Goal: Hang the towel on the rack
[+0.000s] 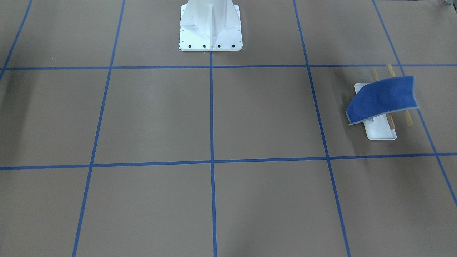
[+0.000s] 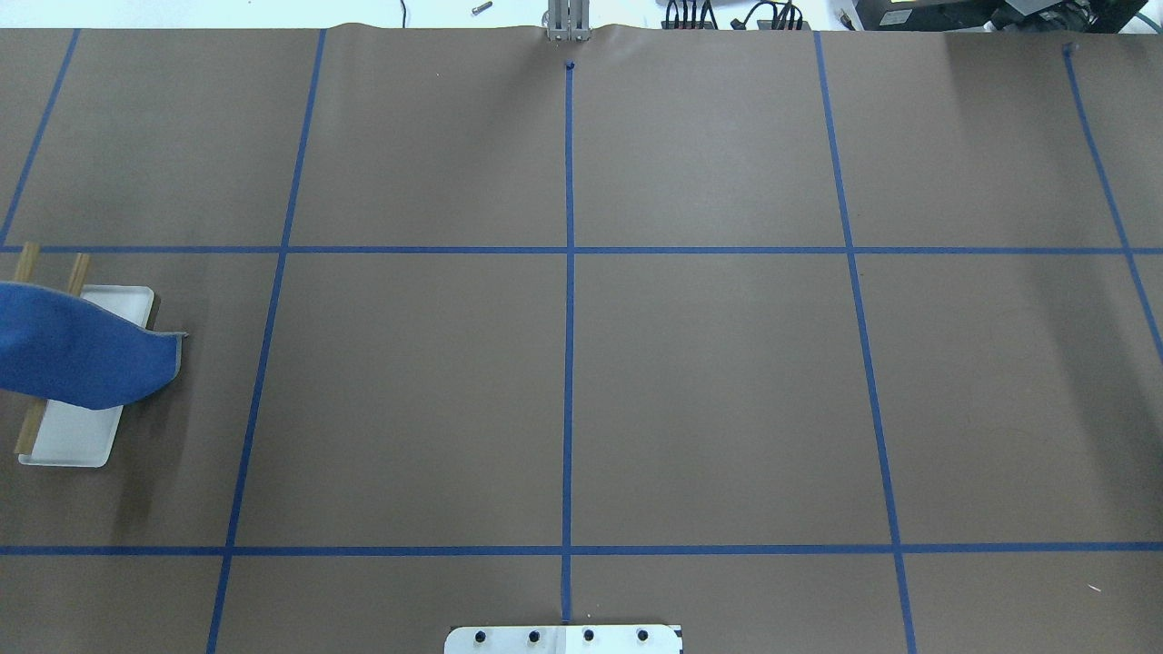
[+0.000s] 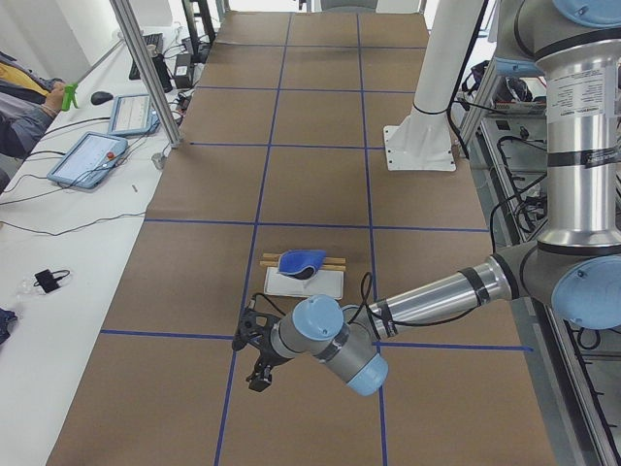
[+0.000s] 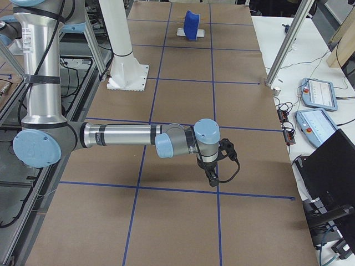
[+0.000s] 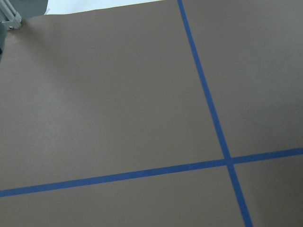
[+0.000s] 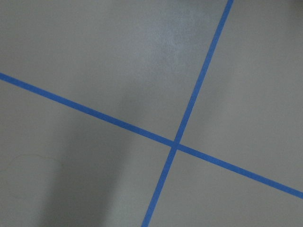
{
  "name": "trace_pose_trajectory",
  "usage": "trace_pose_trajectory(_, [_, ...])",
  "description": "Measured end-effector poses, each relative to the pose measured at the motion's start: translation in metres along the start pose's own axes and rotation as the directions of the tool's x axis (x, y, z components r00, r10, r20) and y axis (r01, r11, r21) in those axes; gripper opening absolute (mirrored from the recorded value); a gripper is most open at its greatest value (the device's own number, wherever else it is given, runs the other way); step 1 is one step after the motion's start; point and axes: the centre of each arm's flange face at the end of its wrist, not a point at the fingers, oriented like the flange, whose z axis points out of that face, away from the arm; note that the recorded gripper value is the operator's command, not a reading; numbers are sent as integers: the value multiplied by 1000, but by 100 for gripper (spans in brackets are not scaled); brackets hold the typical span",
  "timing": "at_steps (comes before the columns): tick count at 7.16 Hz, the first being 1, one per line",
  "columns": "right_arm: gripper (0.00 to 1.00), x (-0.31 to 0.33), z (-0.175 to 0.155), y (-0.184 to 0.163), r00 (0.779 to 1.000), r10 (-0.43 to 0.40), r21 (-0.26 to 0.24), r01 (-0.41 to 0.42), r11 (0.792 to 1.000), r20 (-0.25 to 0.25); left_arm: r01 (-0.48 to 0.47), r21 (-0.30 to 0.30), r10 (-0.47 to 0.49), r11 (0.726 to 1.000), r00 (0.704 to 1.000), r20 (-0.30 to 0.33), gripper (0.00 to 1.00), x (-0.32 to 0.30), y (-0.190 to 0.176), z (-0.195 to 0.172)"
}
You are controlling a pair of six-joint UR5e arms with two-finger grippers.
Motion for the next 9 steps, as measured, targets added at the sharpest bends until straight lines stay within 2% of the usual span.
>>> trace_pose_trajectory(2, [100,1,4,4,999,13,-11,-12,1000,37,53,-169,-49,984,998,27,98,23,-27,-17])
trace_pose_trajectory(4, [100,1,5,5,999,20,-16,-20,1000,49,91,-286,-89,954,996,19,98,56,-45,-51])
trace_pose_trajectory(6, [100,2,5,5,998,31,-19,-30,999,49,104,-343,-128,934,991,-48,98,75,-40,-69])
trace_pose_trajectory(9, [100,2,7,5,998,37,-21,-36,999,49,98,-354,-136,930,987,-84,98,81,-35,-71])
